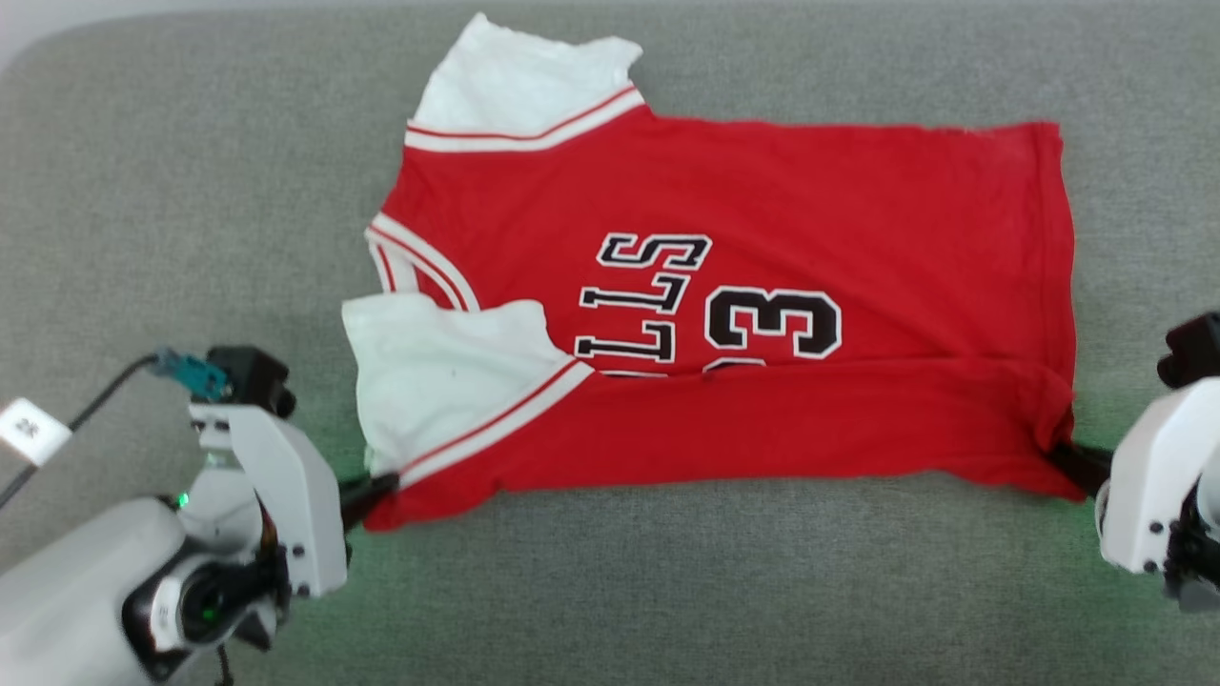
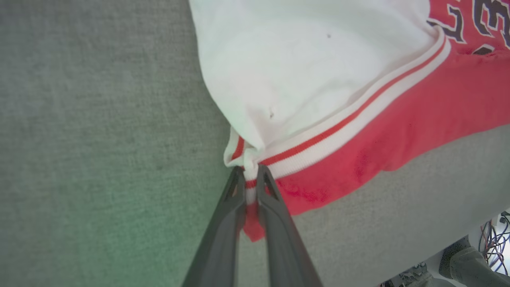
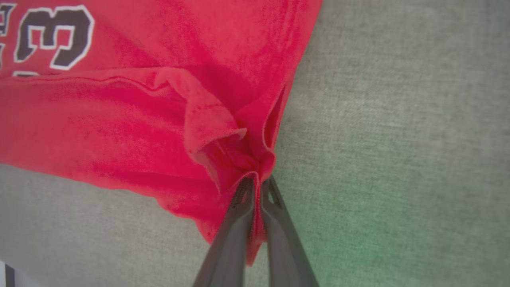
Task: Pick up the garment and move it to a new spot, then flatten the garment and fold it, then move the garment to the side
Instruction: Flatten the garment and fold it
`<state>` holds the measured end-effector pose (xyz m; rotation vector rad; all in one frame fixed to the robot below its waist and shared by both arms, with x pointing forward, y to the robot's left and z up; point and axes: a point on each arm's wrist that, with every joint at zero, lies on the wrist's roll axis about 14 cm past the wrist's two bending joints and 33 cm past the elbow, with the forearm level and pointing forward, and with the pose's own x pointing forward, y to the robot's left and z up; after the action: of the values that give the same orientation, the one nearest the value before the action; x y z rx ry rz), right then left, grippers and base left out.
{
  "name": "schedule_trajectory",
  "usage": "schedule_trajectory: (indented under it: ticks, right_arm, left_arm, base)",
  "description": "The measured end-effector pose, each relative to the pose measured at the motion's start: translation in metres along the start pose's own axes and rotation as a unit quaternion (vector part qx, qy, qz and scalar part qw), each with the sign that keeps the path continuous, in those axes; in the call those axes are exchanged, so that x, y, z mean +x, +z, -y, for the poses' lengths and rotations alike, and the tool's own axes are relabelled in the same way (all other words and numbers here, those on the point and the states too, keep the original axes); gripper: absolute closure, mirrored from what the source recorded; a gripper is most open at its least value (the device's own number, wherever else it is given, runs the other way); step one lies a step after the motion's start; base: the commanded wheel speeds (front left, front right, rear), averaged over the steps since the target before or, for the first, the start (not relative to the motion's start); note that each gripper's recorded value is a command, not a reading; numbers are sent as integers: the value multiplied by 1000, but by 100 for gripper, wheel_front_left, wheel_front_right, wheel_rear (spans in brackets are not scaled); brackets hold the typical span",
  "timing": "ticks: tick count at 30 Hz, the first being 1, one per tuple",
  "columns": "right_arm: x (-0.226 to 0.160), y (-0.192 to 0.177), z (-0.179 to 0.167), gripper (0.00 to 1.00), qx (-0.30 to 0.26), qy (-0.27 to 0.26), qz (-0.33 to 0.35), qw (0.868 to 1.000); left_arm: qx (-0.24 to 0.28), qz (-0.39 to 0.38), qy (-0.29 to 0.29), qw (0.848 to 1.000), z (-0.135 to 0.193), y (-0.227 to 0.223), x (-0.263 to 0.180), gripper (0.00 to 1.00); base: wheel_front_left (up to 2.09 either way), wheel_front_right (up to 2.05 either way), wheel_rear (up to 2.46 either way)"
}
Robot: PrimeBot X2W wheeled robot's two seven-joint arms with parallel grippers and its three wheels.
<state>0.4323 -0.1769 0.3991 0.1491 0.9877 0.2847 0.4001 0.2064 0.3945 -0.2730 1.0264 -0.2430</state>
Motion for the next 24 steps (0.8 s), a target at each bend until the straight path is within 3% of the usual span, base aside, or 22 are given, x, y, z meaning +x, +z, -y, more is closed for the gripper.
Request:
schedule_trajectory:
  ticks: [15, 16, 17, 18, 19, 20, 21, 22, 24]
  right_arm:
    - [-33, -32, 9, 100, 7, -15, -25, 1000]
    - [-33, -32, 8, 100, 8, -14, -24, 1000]
    - [-32, -33, 8, 100, 10, -13, -22, 1000]
    - [-31, -34, 8, 100, 11, -13, -23, 1000]
    - [-30, -34, 9, 61, 10, -14, -22, 1000]
    - [-29, -34, 9, 52, 9, -15, -20, 1000]
    - [-28, -33, 9, 10, 9, -15, -19, 1000]
    - [-28, -32, 9, 0, 9, -15, -15, 1000]
    - [-28, -28, 8, 0, 6, -16, -7, 1000]
  left_arm:
    - [-7, -32, 18, 999, 9, -32, -32, 100]
    - [-12, -39, 19, 999, 9, -36, -31, 95]
    - [-14, -45, 18, 999, 9, -39, -29, 68]
    - [-17, -46, 17, 999, 10, -40, -28, 56]
    - [-20, -46, 16, 999, 11, -40, -26, 53]
    - [-21, -47, 18, 999, 10, -41, -25, 28]
    - [-22, -47, 19, 998, 9, -40, -24, 0]
    - [-23, -44, 21, 999, 8, -39, -24, 0]
    - [-21, -41, 25, 999, 7, -36, -24, 0]
  base:
    - [0, 0, 0]
    - [0, 0, 0]
    - [0, 0, 0]
    - [0, 0, 0]
    - [0, 0, 0]
    - [0, 0, 0]
    - [0, 0, 0]
    - [0, 0, 0]
    - [0, 0, 0]
